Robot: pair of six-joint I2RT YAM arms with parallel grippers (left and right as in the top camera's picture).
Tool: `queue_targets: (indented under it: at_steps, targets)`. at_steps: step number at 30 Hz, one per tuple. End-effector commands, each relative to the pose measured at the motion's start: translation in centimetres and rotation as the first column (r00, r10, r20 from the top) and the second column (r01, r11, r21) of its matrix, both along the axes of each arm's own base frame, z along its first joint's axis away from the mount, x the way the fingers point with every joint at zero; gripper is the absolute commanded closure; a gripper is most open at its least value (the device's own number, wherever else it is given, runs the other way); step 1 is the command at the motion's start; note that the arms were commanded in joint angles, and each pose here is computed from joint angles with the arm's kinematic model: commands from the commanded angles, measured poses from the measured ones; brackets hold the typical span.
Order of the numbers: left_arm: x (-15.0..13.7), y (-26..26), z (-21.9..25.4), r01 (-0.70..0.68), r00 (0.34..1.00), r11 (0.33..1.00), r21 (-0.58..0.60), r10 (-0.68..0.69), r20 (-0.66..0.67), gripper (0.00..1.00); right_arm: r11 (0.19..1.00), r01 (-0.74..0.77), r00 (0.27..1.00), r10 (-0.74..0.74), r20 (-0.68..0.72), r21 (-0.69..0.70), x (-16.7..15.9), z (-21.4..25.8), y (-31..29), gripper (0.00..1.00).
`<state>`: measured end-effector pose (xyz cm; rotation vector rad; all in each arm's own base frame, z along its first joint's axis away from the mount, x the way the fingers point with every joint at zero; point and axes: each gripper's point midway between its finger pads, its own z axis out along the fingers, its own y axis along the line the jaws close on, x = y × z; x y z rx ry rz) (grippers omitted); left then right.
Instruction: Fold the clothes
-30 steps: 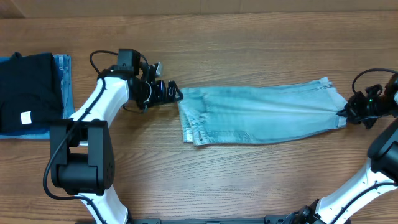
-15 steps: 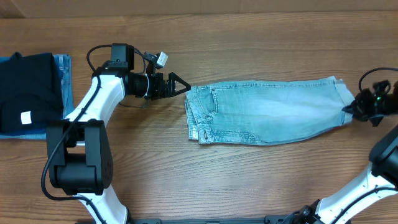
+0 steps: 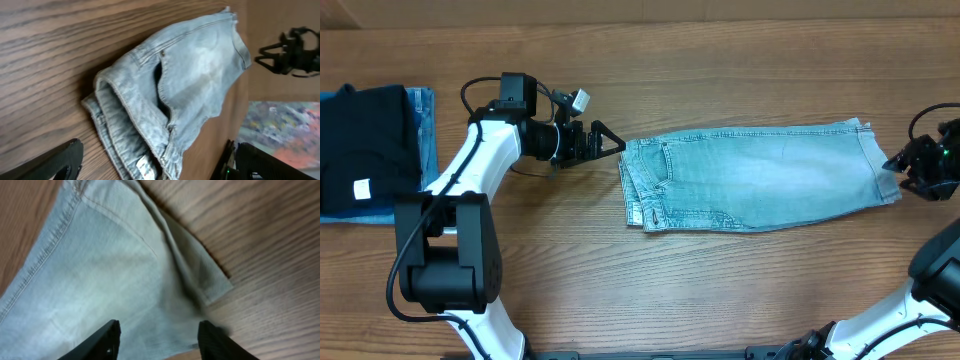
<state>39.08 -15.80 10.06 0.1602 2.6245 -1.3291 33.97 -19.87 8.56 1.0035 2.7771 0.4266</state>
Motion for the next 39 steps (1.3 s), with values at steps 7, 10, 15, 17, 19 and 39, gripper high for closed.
queue_targets:
  at_steps: [7,10,15,17,19,39]
  targets:
    - [-0.2,-2.1,-3.9,-0.132,0.979,0.935,0.33,0.176,-0.105,0.0,0.993,-0.033,0.993,0.045,0.108,-0.112,2.5,0.6,-2.5,0.19]
    - [-0.3,-2.3,-4.9,-0.16,0.975,0.885,0.437,0.21,-0.068,0.0,0.996,-0.032,0.994,0.041,0.097,-0.088,2.5,-0.2,-2.3,0.19]
    - [-0.7,-2.1,-5.4,-0.207,0.953,0.857,0.472,0.286,-0.102,0.0,0.997,-0.034,0.994,0.042,0.105,-0.075,2.7,-0.2,-2.1,0.19]
    - [-0.8,-2.2,-5.6,-0.204,0.953,0.857,0.473,0.284,-0.104,0.0,0.997,-0.035,0.993,0.042,0.106,-0.071,2.7,-0.2,-2.0,0.19]
    - [-0.9,-2.4,-6.1,-0.194,0.954,0.861,0.471,0.278,-0.115,0.0,0.998,-0.037,0.992,0.043,0.114,-0.059,2.8,-0.1,-1.8,0.2]
    - [-3.1,-6.9,-11.6,-0.034,0.919,0.976,0.213,0.114,-0.377,0.86,0.998,-0.038,0.994,0.042,0.104,-0.039,2.5,-0.2,-1.4,0.23]
